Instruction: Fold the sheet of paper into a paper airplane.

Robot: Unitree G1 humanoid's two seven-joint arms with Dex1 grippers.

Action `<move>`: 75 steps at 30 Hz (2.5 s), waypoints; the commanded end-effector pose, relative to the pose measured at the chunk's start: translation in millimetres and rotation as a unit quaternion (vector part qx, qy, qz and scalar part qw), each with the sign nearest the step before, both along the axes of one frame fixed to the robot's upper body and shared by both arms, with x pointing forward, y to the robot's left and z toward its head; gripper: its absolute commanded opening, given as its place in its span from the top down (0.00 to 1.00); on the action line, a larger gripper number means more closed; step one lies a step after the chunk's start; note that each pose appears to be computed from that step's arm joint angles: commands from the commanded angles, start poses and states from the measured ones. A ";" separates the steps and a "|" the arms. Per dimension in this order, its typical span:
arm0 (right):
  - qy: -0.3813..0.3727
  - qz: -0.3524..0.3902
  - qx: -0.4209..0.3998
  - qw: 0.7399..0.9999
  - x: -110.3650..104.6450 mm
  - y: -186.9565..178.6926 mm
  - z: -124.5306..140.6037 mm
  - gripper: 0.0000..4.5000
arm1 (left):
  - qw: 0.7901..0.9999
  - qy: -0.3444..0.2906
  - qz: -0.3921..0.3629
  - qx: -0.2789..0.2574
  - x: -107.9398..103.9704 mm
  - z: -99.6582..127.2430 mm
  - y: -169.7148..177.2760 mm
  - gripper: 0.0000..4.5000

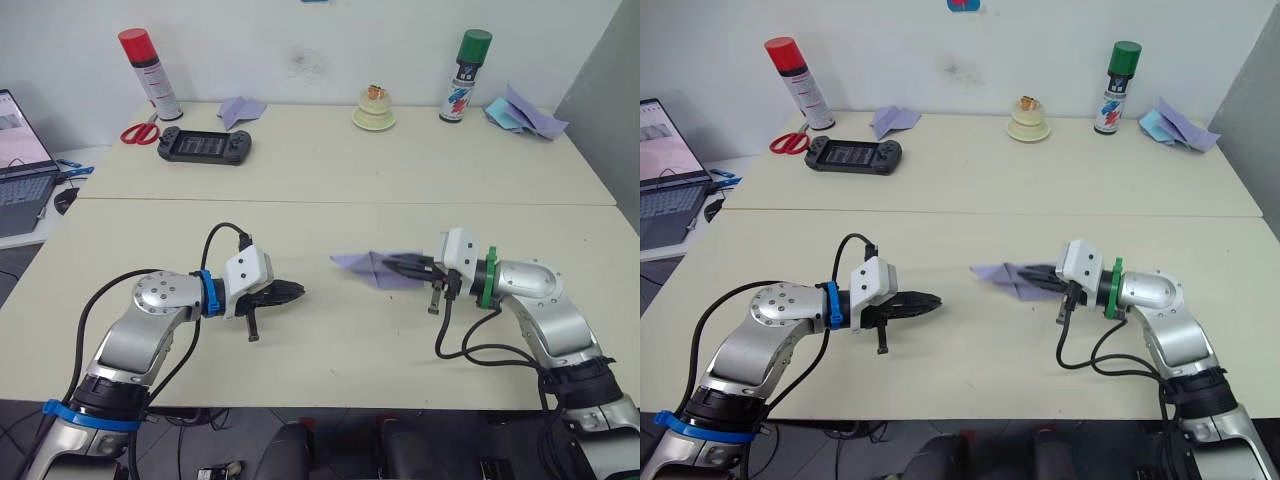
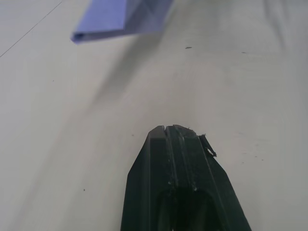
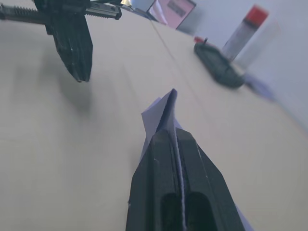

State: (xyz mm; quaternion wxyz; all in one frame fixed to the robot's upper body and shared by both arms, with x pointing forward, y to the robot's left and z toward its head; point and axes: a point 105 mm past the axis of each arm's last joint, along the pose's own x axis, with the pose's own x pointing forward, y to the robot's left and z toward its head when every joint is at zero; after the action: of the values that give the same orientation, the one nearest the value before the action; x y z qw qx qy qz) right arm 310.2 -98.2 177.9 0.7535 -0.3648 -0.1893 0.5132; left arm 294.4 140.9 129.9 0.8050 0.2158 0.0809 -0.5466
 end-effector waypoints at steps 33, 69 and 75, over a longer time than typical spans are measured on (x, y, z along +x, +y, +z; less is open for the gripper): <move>0.048 -0.038 0.015 0.998 -50.9 -18.9 -37.6 0.60 | 0.997 0.019 -0.068 -0.010 -33.3 14.6 -25.8 1.00; 0.147 -0.076 -0.109 0.980 -46.5 -10.2 -105.1 0.99 | 0.997 0.068 -0.020 -0.011 -0.9 -74.2 -79.7 1.00; 0.157 -0.083 -0.091 0.980 -43.6 -10.7 -101.2 0.99 | 0.996 0.091 -0.007 -0.015 -1.1 -84.8 -81.1 1.00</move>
State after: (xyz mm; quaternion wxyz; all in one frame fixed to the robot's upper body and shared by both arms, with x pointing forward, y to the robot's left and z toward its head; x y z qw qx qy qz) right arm 267.6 -111.7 69.9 0.7766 -0.3675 0.0199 0.5113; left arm 293.6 55.4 64.3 0.7877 0.1596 0.1035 -0.5860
